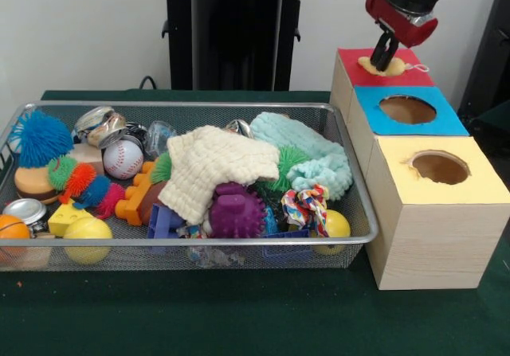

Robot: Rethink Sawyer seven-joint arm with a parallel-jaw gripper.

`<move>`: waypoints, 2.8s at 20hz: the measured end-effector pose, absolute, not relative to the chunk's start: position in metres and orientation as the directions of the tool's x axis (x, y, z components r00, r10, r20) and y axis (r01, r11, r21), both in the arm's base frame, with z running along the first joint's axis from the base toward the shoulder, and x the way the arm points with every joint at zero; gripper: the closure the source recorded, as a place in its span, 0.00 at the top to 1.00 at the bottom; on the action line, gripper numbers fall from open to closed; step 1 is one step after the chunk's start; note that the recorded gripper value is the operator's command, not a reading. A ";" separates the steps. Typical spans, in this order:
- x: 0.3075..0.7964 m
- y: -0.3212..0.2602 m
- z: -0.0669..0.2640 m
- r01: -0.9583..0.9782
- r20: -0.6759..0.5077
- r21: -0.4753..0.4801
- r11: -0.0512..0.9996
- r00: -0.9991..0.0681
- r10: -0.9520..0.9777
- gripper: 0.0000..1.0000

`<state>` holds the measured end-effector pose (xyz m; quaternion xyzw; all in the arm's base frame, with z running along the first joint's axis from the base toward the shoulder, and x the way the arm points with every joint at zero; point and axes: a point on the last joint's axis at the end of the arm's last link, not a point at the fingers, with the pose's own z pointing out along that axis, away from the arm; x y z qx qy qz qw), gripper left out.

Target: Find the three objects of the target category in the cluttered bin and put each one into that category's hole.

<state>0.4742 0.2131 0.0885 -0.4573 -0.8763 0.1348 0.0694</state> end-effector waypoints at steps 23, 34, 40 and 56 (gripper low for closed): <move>0.439 0.252 0.066 0.792 -0.423 -0.247 0.559 -0.607 0.673 0.00; 0.451 0.230 0.057 0.900 -0.185 -0.231 0.370 -0.413 0.892 0.00; 0.447 0.217 0.050 0.913 -0.086 -0.266 0.309 -0.342 0.936 0.00; 0.417 0.269 0.131 0.690 -0.361 -0.278 0.668 -0.719 0.593 0.00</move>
